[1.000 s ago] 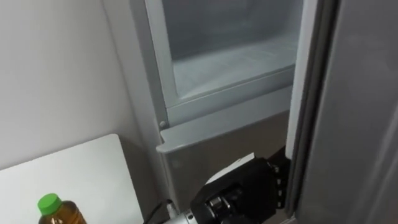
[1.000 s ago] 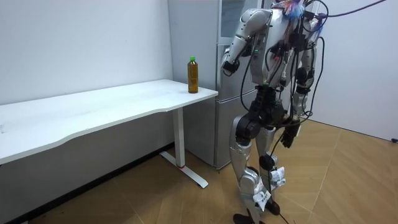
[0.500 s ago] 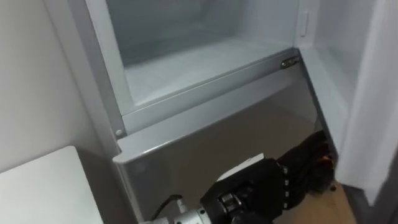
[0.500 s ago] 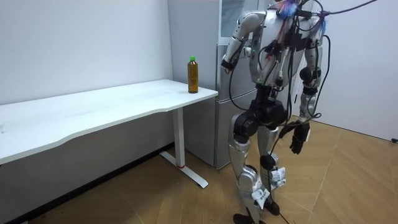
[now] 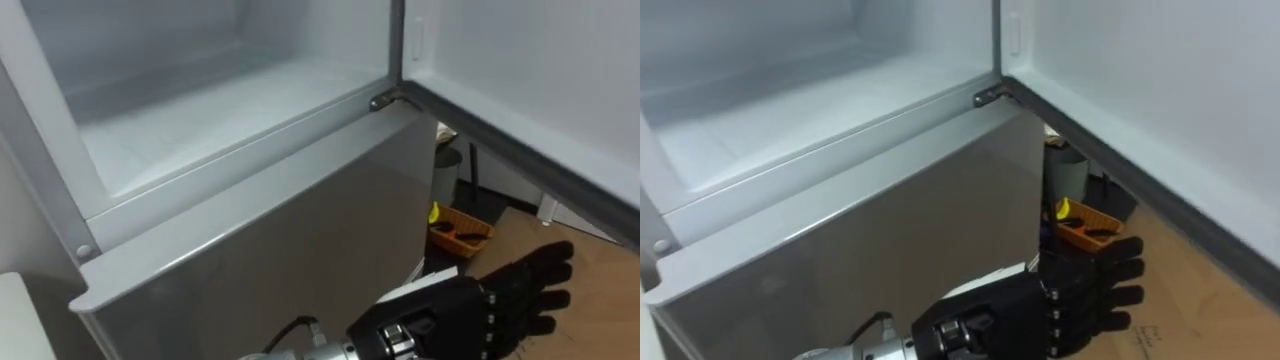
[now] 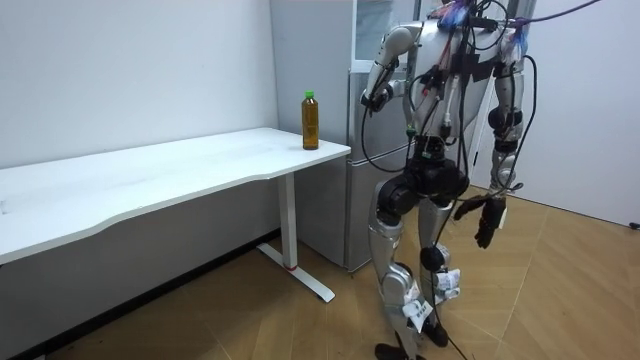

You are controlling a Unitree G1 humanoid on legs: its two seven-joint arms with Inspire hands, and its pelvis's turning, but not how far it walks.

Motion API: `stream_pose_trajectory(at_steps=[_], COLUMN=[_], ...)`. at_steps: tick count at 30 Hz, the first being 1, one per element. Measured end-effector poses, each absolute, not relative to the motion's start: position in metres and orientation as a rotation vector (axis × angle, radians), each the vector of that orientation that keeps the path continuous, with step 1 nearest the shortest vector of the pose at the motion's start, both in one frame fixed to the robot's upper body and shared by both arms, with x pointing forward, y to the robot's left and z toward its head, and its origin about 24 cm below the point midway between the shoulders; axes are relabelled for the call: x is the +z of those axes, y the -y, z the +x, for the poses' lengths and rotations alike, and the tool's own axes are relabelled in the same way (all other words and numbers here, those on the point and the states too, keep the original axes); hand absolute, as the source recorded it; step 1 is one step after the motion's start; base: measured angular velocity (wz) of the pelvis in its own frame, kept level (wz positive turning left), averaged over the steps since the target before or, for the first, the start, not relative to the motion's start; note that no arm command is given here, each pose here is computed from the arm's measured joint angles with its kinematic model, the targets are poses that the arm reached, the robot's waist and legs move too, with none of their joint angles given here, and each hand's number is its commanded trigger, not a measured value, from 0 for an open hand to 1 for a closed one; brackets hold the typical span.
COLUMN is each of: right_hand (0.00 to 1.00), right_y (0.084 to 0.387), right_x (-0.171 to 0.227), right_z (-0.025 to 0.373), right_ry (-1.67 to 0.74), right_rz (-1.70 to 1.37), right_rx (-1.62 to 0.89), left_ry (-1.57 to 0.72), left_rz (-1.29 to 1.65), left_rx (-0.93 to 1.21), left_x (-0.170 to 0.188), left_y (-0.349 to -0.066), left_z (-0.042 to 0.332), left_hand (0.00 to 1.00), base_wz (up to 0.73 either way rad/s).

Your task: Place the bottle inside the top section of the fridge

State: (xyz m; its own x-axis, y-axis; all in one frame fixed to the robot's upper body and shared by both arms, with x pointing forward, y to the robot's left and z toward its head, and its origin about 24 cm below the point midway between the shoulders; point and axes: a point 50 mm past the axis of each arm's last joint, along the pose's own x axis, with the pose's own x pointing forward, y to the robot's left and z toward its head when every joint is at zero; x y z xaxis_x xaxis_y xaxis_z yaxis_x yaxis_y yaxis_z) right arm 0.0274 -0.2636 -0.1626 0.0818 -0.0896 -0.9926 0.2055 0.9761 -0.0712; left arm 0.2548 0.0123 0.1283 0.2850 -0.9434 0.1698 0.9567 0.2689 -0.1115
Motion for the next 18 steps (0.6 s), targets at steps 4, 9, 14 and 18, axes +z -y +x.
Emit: stream_pose_trajectory(at_steps=[4, 9, 14, 18], right_hand=[0.00, 0.00, 0.00, 0.00], right_y=[0.265, 0.267, 0.270, 0.271], right_x=[-0.162, -0.161, -0.160, -0.160], right_z=[0.031, 0.033, 0.033, 0.035], right_ry=[-1.462, -1.447, -1.445, -1.426], right_rz=[0.096, 0.107, 0.110, 0.126], right_rx=[-0.224, -0.235, -0.234, -0.258], left_ry=[0.079, 0.091, 0.101, 0.117], left_rz=[-0.203, -0.195, -0.190, -0.169], left_rx=[-1.292, -1.313, -1.305, -1.290], left_x=[0.131, 0.134, 0.136, 0.140], left_y=[-0.009, -0.007, -0.008, -0.013], left_z=[0.258, 0.258, 0.258, 0.258], left_hand=[0.00, 0.00, 0.00, 0.00], base_wz=[0.03, 0.06, 0.07, 0.27])
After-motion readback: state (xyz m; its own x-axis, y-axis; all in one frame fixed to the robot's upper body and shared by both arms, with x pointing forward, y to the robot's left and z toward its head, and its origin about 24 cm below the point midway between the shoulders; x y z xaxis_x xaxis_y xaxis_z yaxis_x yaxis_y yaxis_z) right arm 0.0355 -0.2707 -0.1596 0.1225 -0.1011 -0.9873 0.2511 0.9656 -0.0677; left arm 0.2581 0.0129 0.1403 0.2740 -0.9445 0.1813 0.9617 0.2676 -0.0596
